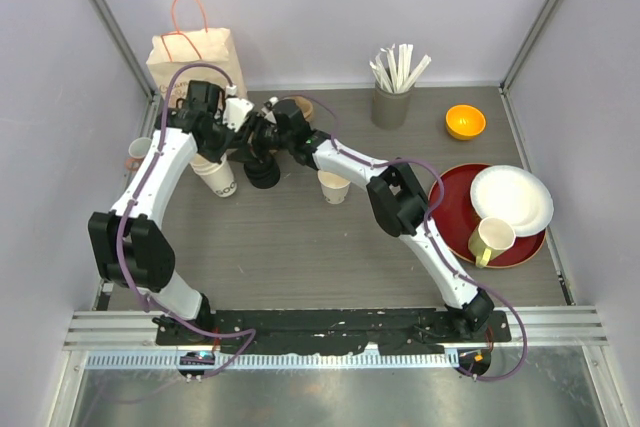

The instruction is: Pack the takeout coffee

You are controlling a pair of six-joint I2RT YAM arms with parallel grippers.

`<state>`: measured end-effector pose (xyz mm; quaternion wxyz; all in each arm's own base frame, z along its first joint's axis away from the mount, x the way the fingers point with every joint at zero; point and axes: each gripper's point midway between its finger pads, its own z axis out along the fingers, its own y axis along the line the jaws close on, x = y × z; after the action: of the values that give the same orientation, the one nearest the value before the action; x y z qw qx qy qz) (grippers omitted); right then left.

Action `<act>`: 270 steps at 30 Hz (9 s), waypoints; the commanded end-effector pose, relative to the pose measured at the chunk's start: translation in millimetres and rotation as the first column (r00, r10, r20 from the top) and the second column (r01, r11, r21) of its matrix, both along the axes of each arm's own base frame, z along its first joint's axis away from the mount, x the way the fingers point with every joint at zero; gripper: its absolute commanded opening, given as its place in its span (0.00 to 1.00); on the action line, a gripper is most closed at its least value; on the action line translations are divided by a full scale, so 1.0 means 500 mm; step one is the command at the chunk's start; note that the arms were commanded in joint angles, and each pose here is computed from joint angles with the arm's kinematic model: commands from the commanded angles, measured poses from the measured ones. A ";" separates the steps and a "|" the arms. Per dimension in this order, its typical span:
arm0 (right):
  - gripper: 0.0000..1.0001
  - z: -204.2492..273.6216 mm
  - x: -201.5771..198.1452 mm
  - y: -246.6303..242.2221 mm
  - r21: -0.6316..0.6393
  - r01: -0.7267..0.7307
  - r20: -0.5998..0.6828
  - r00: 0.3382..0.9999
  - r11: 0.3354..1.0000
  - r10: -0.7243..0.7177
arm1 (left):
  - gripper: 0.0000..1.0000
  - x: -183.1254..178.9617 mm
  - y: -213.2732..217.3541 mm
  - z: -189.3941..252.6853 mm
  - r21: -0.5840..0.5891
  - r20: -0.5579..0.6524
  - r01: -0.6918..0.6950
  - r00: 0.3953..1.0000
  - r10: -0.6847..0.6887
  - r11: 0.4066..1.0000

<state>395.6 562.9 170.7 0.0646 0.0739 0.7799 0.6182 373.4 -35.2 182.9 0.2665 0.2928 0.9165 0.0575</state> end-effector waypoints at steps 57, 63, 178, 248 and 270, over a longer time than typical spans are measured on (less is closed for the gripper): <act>0.46 0.053 0.008 0.006 0.073 0.033 0.106 0.994 0.997 -0.041 | 0.00 0.027 0.017 0.008 0.072 0.102 -0.006 0.995 -0.002 0.997; 0.46 0.059 -0.006 0.021 0.090 0.002 0.109 0.994 0.996 -0.012 | 0.00 0.029 0.015 0.009 0.069 0.101 -0.003 0.995 -0.004 0.998; 0.69 0.114 -0.019 -0.683 -0.587 0.431 0.552 0.832 0.685 -0.050 | 0.68 -0.186 -0.375 -0.059 0.067 0.161 0.874 0.466 -0.870 0.481; 0.68 0.069 -0.026 -0.659 -0.607 0.345 0.465 0.884 0.716 -0.032 | 0.00 0.068 -0.233 -0.160 -0.096 -0.195 0.197 0.957 -0.213 0.976; 0.69 0.126 0.003 -0.717 -0.575 0.444 0.536 0.839 0.687 -0.094 | 0.00 -0.033 -0.410 0.169 -0.397 0.065 0.442 0.888 -0.455 0.805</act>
<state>384.7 221.6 191.9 0.3085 0.0043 0.9129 0.2672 396.1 -191.2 222.8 0.2901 0.3960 0.8625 -0.1231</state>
